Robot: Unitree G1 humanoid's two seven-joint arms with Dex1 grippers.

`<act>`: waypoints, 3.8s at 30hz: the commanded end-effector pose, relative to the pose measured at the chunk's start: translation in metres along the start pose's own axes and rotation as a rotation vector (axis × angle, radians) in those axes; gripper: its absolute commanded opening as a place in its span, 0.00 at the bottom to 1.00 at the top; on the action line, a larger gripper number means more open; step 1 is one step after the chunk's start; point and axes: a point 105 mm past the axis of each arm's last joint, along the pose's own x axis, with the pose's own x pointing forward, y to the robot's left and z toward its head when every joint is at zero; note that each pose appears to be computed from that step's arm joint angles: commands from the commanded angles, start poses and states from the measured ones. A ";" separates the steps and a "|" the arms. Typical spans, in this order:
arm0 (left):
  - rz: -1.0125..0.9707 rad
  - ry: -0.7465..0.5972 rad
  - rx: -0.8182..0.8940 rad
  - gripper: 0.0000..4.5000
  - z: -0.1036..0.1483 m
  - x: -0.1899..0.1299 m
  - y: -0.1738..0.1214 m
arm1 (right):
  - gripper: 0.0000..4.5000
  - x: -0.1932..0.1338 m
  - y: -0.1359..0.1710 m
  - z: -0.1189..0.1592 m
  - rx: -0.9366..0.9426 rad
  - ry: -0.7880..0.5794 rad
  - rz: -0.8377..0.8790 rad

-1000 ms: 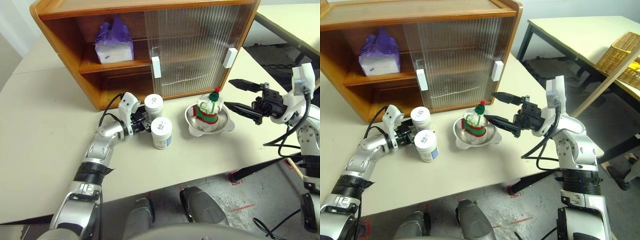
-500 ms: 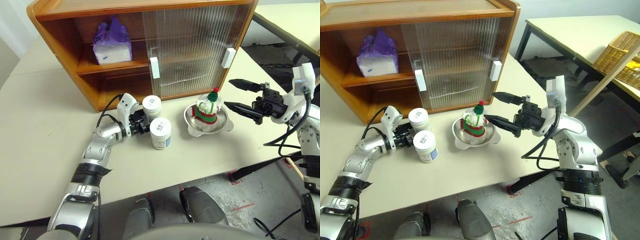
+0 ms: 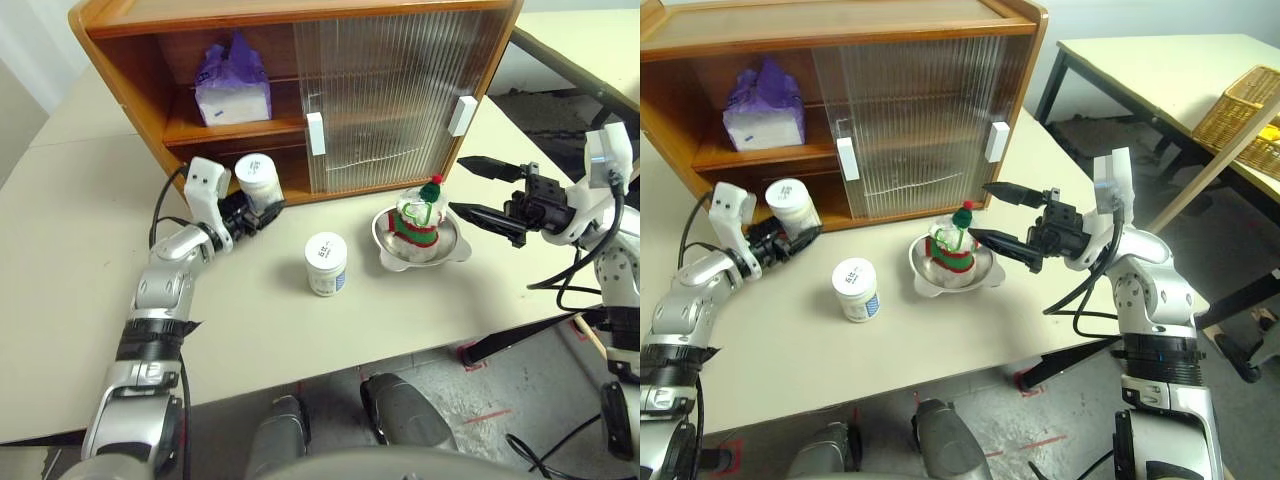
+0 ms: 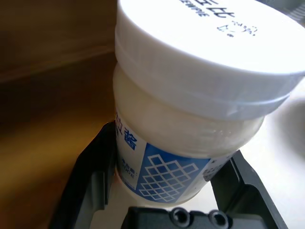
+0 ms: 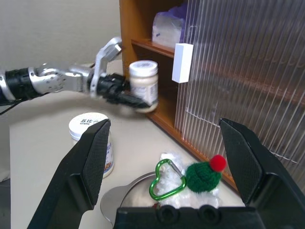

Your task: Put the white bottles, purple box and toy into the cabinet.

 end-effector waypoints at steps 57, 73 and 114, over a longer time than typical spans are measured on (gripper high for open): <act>0.241 0.065 -0.144 0.99 -0.023 0.043 0.014 | 1.00 0.002 0.018 0.003 0.062 0.006 0.100; 0.294 0.087 -0.032 0.99 -0.012 -0.001 0.002 | 1.00 0.005 0.018 0.000 0.068 0.003 0.111; 0.364 0.047 -0.002 0.01 -0.001 0.038 0.018 | 1.00 0.007 0.018 -0.001 0.044 -0.003 0.069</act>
